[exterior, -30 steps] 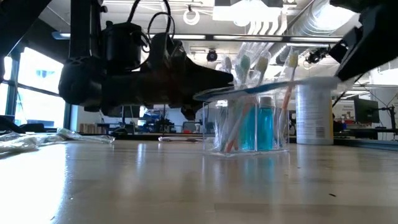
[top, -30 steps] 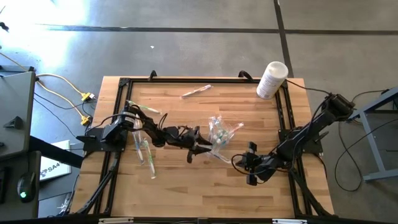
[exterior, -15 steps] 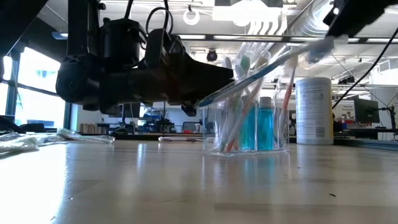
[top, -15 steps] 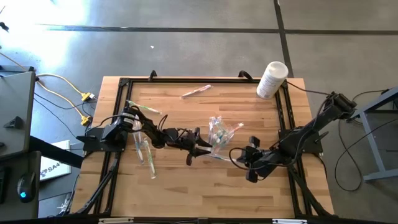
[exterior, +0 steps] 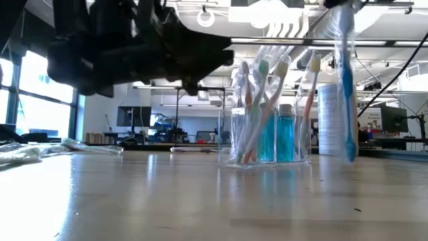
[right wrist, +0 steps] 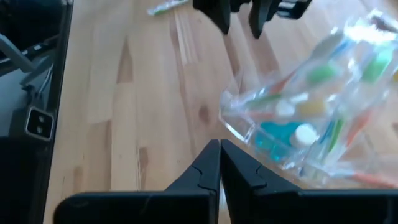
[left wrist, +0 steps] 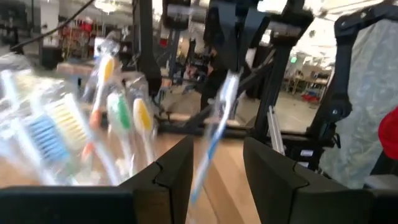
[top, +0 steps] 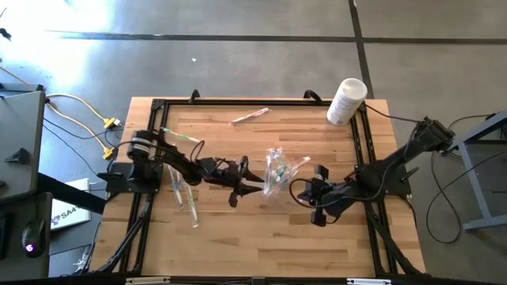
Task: Pick & Place toothbrushing station
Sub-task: Put the blue toothbrush into the transparent organizer
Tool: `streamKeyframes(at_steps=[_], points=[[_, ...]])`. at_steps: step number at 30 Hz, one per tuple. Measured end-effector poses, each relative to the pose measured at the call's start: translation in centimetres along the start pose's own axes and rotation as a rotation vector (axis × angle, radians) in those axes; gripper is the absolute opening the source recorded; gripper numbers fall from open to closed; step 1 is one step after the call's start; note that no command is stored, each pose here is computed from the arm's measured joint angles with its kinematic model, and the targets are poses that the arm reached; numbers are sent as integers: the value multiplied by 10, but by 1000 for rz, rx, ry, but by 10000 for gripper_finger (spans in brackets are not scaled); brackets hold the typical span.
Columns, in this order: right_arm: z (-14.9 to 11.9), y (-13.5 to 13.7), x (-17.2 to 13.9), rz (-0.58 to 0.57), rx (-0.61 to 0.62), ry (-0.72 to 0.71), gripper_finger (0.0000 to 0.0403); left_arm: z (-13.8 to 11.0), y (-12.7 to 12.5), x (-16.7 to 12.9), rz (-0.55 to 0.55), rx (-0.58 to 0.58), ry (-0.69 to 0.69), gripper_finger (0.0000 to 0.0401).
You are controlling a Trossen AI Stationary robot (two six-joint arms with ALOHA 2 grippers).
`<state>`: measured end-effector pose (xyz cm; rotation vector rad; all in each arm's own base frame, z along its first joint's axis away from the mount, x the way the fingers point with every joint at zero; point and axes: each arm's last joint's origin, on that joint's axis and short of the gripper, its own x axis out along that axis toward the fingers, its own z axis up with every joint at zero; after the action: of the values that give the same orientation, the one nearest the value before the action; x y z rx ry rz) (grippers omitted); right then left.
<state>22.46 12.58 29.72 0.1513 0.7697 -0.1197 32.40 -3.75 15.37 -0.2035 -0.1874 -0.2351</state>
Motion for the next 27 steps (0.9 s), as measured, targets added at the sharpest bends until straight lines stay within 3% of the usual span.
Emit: streamKeyframes(at_steps=[7,16,27], points=[[27,-5,-11,24,-22,-60,3,14,-3,-17,80,-10,102,136],[51,-14,-18,63,-15,-112,3,19,-1,-39,320,-56,275,136],[71,-26,-14,127,-11,-210,3,21,-2,-45,354,-59,364,136]])
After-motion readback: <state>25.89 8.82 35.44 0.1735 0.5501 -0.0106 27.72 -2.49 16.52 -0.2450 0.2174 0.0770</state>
